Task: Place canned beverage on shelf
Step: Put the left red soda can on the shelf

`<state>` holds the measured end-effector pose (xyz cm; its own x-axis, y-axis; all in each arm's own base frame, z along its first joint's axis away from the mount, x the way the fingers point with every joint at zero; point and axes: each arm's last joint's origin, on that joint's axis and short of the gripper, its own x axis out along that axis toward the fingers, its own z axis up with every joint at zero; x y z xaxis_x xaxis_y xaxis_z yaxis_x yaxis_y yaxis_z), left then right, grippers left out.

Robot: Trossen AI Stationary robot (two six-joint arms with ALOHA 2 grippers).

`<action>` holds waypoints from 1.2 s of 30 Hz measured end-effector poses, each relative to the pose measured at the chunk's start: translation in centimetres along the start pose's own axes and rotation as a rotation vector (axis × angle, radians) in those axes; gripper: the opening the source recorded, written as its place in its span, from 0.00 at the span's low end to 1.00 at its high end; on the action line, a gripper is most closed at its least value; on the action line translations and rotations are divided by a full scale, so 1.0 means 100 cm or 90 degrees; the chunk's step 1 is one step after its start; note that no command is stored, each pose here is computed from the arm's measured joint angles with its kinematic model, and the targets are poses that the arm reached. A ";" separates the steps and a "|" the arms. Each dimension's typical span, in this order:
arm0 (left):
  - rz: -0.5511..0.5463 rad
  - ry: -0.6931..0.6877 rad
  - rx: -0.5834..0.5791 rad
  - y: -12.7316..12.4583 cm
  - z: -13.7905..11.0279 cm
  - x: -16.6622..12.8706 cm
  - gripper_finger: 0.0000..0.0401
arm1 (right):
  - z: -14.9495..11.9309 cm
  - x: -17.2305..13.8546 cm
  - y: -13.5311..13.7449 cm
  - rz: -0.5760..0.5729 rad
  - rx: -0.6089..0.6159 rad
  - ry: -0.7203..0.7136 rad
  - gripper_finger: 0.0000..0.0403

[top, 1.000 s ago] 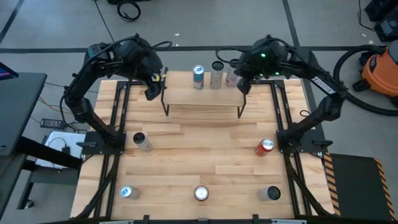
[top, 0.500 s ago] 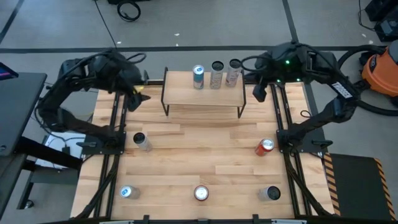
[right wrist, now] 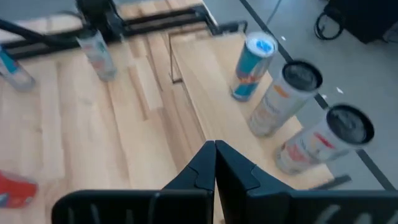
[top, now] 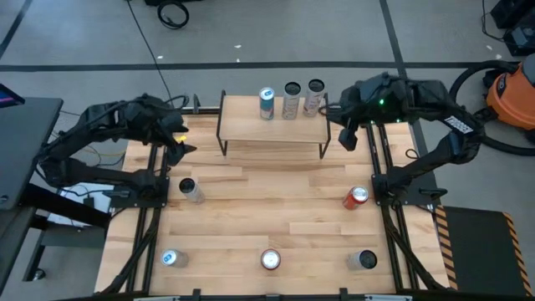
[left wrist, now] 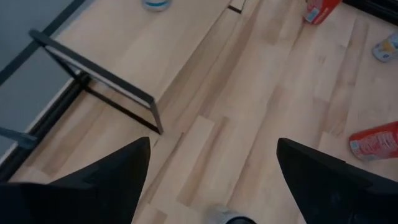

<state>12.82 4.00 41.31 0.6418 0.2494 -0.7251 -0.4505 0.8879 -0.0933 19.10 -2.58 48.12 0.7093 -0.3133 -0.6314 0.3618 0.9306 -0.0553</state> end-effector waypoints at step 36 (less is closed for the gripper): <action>-0.161 -0.051 0.057 -0.050 -0.005 0.022 0.88 | -0.133 0.059 0.030 0.131 0.088 -0.151 0.04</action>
<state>16.17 -0.11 39.81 0.7753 0.0422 -0.6302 -0.2155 0.9556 -0.2012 16.30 0.84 33.93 0.8911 -0.1715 -0.4202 0.2633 0.9495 0.1709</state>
